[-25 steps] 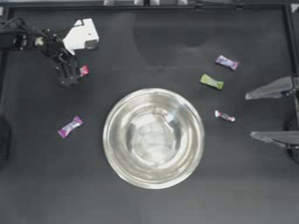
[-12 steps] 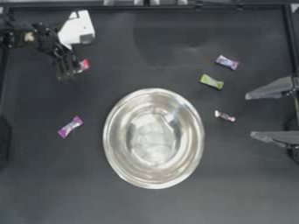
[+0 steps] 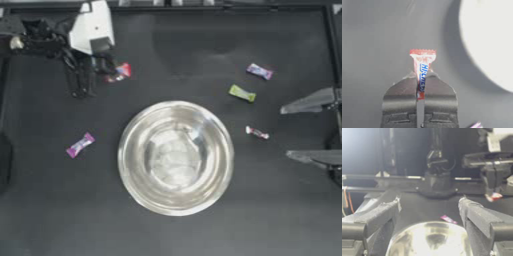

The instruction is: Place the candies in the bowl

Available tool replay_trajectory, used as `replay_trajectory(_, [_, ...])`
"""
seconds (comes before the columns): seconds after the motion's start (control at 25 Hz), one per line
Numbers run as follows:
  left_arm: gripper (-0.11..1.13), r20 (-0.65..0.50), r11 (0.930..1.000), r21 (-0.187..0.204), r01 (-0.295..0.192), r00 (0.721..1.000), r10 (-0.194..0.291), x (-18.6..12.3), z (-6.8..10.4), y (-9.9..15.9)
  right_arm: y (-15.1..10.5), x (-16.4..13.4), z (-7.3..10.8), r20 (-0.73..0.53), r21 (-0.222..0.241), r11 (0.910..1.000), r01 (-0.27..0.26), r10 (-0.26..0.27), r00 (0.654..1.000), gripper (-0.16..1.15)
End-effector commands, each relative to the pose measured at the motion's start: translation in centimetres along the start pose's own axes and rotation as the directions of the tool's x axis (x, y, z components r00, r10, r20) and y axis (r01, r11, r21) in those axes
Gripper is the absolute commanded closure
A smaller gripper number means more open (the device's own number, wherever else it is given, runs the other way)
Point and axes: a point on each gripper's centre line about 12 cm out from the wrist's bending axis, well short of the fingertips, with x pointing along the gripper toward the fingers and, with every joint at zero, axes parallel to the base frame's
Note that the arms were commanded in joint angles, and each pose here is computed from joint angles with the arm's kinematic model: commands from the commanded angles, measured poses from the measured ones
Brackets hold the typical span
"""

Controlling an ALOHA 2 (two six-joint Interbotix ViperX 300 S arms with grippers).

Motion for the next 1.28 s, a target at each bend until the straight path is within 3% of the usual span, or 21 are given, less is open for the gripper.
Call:
replay_trajectory(0.04, [0.97, 0.081, 0.9961, 0.076, 0.046, 0.995, -0.052, -0.9, 3.3, -2.8, 0.0, 0.2, 0.5, 0.014, 0.001, 1.0000, 0.000, 0.000, 1.000, -0.02])
replay_trajectory(0.16, [0.97, 0.067, 0.9871, 0.125, 0.100, 0.992, -0.109, 0.9, 4.5, -5.3, 0.0, 0.2, 0.5, 0.014, 0.001, 1.0000, 0.000, 0.000, 1.000, -0.02])
replay_trajectory(0.36, [0.97, 0.017, 0.9717, 0.174, 0.159, 0.986, -0.164, 4.3, 5.3, -8.1, 0.0, 0.2, 0.5, 0.014, 0.006, 1.0000, 0.001, -0.001, 1.000, -0.02])
replay_trajectory(0.48, [0.96, -0.005, 0.9668, 0.184, 0.178, 0.984, -0.180, 6.5, 5.3, -9.1, 0.0, 0.2, 0.5, 0.012, 0.012, 0.9999, 0.003, -0.003, 1.000, -0.02])
replay_trajectory(0.68, [0.92, -0.017, 0.9650, 0.169, 0.201, 0.979, -0.201, 8.5, 5.1, -9.9, 0.0, 0.2, 0.4, 0.008, 0.010, 0.9999, 0.003, -0.003, 1.000, -0.02])
replay_trajectory(0.76, [0.79, -0.026, 0.9651, 0.159, 0.208, 0.978, -0.206, 8.8, 4.9, -10.0, 0.0, 0.2, 0.4, 0.008, 0.010, 0.9999, 0.003, -0.003, 1.000, -0.02])
replay_trajectory(0.96, [0.02, -0.031, 0.9659, 0.128, 0.225, 0.974, -0.223, 9.5, 4.9, -10.3, 0.0, 0.1, 0.3, 0.005, 0.010, 0.9999, 0.003, -0.003, 1.000, -0.02])
replay_trajectory(1.0, [-0.07, -0.027, 0.9661, 0.127, 0.225, 0.974, -0.223, 9.6, 4.9, -10.3, 0.0, 0.1, 0.3, 0.005, 0.010, 0.9999, 0.003, -0.003, 1.000, -0.02])
replay_trajectory(1.04, [-0.08, -0.027, 0.9661, 0.127, 0.225, 0.974, -0.223, 9.6, 4.9, -10.3, 0.0, 0.1, 0.3, 0.005, 0.012, 0.9999, 0.004, -0.004, 1.000, -0.02])
replay_trajectory(1.16, [0.07, -0.017, 0.9662, 0.131, 0.222, 0.975, -0.222, 9.3, 5.3, -10.2, 0.0, 0.1, 0.2, 0.003, 0.010, 0.9999, 0.003, -0.003, 1.000, -0.02])
replay_trajectory(1.28, [0.05, 0.000, 0.9665, 0.136, 0.217, 0.976, -0.219, 8.7, 5.6, -10.1, 0.0, 0.1, 0.2, 0.002, 0.010, 0.9999, 0.003, -0.003, 1.000, -0.02])
